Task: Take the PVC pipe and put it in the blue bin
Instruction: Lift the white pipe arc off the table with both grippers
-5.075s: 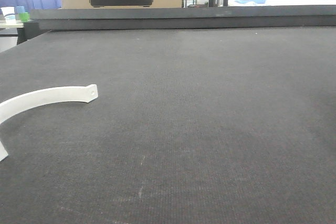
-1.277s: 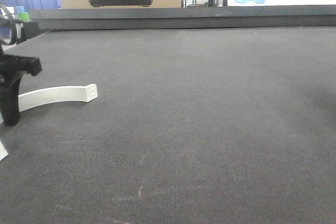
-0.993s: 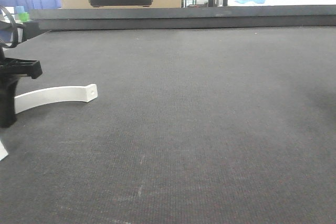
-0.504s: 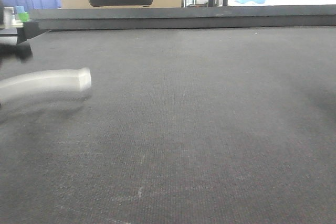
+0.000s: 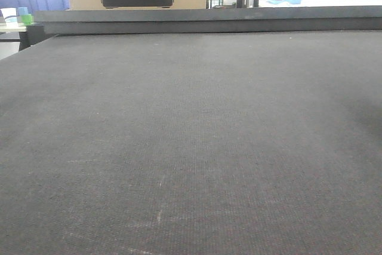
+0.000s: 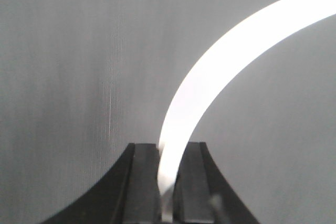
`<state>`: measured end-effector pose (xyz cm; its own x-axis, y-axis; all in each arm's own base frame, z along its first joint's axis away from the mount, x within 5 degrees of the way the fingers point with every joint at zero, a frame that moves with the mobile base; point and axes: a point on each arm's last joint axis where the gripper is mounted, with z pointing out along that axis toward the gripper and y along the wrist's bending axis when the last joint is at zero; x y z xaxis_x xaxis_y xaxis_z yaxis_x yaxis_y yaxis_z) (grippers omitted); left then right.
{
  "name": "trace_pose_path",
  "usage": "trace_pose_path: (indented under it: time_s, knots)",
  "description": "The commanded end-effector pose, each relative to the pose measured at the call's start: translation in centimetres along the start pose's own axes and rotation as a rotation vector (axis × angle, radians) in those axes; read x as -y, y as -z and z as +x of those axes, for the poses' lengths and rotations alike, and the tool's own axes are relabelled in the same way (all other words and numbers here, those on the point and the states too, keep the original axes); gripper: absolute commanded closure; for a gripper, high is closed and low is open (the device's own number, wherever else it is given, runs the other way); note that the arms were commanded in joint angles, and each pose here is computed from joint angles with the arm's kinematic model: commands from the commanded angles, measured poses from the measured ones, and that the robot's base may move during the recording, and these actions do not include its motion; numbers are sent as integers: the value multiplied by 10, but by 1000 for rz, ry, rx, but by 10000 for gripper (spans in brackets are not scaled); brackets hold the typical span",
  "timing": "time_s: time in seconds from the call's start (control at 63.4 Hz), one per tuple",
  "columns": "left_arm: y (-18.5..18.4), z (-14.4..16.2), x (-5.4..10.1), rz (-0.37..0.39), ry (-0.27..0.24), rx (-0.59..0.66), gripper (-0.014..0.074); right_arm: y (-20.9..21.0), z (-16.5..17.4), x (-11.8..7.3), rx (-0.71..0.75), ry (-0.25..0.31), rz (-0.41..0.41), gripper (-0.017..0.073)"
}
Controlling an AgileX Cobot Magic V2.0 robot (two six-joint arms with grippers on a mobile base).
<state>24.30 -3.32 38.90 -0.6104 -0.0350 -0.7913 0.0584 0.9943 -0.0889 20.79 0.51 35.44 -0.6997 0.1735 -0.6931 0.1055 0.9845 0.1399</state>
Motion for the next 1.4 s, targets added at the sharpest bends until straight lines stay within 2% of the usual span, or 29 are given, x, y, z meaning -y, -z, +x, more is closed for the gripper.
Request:
trace_pose_path:
  time_s: [0.0,0.142,0.268,0.41,0.662,0.867,1.056,1.387]
  knots:
    - [17,-4,0,20,18,139,704,17,-8,-1,135,62,-11,727]
    - [33,5,-1,36,18,258,704,44,-10,-2,280,65,-34,727]
    - [41,20,-3,54,30,339,704,63,-4,-1,394,97,-45,727]
    - [48,42,-5,73,45,434,704,75,16,3,513,98,-62,727]
    - [72,79,-10,84,45,518,704,103,63,12,646,98,-81,727]
    - [103,84,-11,73,-3,649,704,130,75,14,785,97,-100,727]
    - [117,86,-12,76,-9,715,704,137,76,14,831,97,-107,727]
    - [118,86,-12,78,-9,727,704,136,76,14,826,97,-106,727]
